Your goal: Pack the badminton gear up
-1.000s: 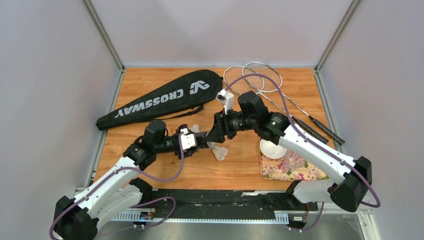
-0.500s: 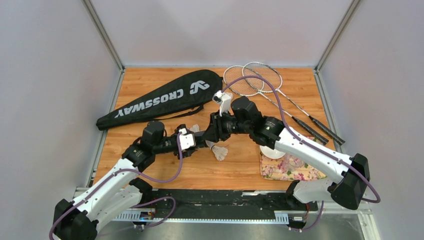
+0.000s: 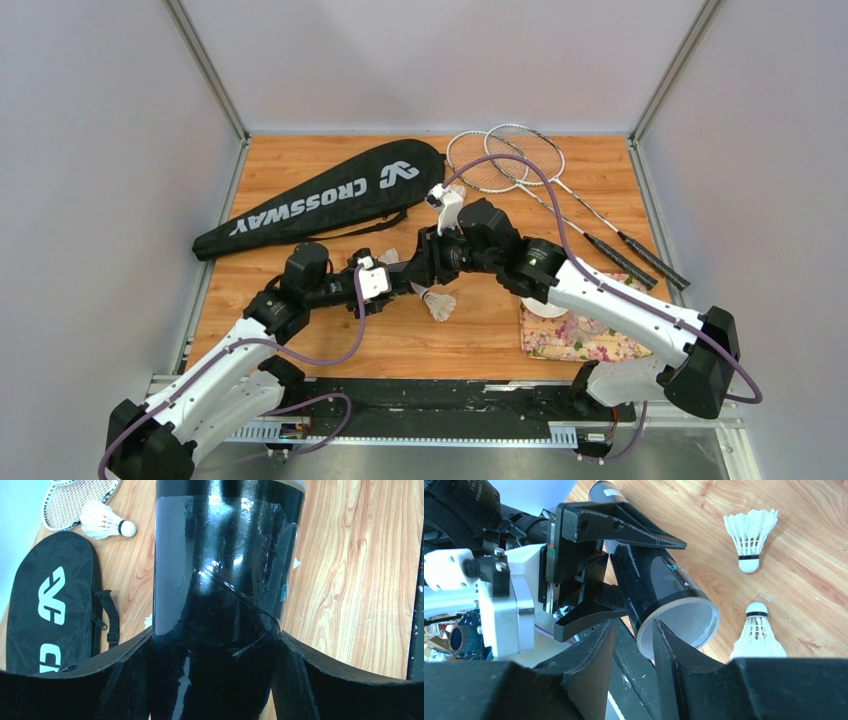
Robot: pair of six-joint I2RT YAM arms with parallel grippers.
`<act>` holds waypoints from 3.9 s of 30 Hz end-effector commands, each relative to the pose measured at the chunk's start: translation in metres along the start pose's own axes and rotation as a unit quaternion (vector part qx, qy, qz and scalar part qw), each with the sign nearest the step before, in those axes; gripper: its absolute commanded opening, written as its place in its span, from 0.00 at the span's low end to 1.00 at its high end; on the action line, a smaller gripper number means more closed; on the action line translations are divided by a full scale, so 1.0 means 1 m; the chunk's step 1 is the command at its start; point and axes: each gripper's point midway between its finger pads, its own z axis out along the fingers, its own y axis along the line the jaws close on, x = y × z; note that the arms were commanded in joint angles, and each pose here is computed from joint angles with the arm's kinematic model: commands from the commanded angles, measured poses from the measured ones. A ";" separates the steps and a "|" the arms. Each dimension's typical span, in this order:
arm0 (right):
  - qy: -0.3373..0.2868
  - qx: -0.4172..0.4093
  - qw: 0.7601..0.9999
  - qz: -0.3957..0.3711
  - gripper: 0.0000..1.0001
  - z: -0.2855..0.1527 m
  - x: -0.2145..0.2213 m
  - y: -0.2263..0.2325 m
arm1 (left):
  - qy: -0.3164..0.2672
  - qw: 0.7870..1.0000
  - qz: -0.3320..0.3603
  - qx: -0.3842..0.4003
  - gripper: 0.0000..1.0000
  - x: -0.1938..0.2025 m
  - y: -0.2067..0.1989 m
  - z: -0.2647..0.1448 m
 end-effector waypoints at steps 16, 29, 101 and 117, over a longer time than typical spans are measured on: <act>-0.022 -0.050 0.998 0.032 0.17 0.000 -0.003 0.023 | -0.054 0.998 0.026 -0.019 0.29 -0.031 0.012 -0.003; -0.125 -0.102 0.985 0.070 0.00 -0.042 -0.017 0.025 | -0.051 0.998 0.029 -0.022 0.21 -0.028 0.011 -0.003; -0.125 0.130 0.962 0.207 0.42 0.055 0.084 -0.131 | -0.077 0.983 0.047 -0.159 0.18 -0.042 0.049 -0.028; -0.026 0.052 0.997 -0.041 0.00 -0.056 0.025 -0.069 | -0.104 0.990 0.052 -0.080 0.16 -0.049 0.021 -0.018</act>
